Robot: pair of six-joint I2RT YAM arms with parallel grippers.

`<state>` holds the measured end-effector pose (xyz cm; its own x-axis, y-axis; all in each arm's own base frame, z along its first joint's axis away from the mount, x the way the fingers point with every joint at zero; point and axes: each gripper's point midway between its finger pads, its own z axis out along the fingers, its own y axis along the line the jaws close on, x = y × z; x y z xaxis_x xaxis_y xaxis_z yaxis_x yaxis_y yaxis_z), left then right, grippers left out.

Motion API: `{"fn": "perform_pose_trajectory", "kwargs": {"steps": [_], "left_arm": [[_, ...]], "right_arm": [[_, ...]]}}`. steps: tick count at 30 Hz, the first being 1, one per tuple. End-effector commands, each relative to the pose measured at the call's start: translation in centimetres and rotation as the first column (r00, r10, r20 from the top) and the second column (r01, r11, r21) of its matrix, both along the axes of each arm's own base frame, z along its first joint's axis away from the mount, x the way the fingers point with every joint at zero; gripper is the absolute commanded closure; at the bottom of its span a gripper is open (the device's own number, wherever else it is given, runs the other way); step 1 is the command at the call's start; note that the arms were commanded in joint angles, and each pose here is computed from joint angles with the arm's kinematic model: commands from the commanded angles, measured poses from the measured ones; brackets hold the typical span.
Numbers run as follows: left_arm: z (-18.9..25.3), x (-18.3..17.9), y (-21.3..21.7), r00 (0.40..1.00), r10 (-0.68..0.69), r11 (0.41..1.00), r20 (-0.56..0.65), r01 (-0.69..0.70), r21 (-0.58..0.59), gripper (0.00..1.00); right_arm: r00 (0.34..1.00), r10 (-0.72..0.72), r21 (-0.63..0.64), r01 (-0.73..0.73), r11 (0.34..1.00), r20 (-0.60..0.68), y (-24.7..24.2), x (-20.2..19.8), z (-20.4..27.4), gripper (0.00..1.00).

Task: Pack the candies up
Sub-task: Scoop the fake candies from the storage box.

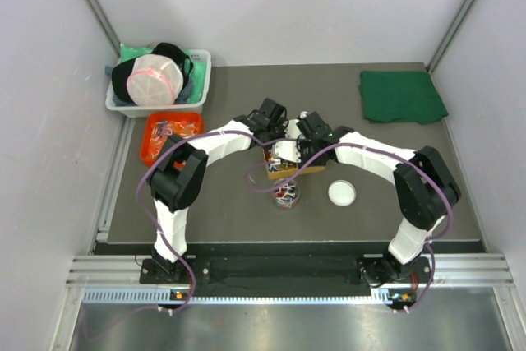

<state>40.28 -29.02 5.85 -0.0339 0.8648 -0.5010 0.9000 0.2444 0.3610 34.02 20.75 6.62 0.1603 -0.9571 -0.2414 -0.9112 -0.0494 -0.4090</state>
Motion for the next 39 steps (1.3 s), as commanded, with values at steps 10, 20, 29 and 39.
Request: {"fn": "perform_pose_trajectory", "kwargs": {"steps": [10,20,29,39], "left_arm": [[-2.0,-3.1,-1.8,0.993,-0.039,0.999,-0.112,0.038,-0.011,0.47],[0.7,0.9,-1.9,0.988,0.144,0.981,-0.064,-0.151,-0.125,0.35],[2.3,4.1,-1.0,0.956,0.290,0.939,-0.047,-0.294,-0.180,0.31],[1.2,3.7,-1.0,0.956,0.284,0.943,-0.074,-0.292,-0.158,0.32]], "right_arm": [[0.917,-0.288,0.286,0.207,0.936,0.277,-0.6,8.0,9.1,1.00],[0.919,-0.297,0.295,0.217,0.930,0.261,-0.9,7.3,8.6,1.00],[0.924,-0.291,0.303,0.211,0.929,0.248,-0.8,6.8,8.4,1.00],[0.946,-0.234,0.277,0.168,0.946,0.223,-0.8,5.5,7.6,1.00]]}}
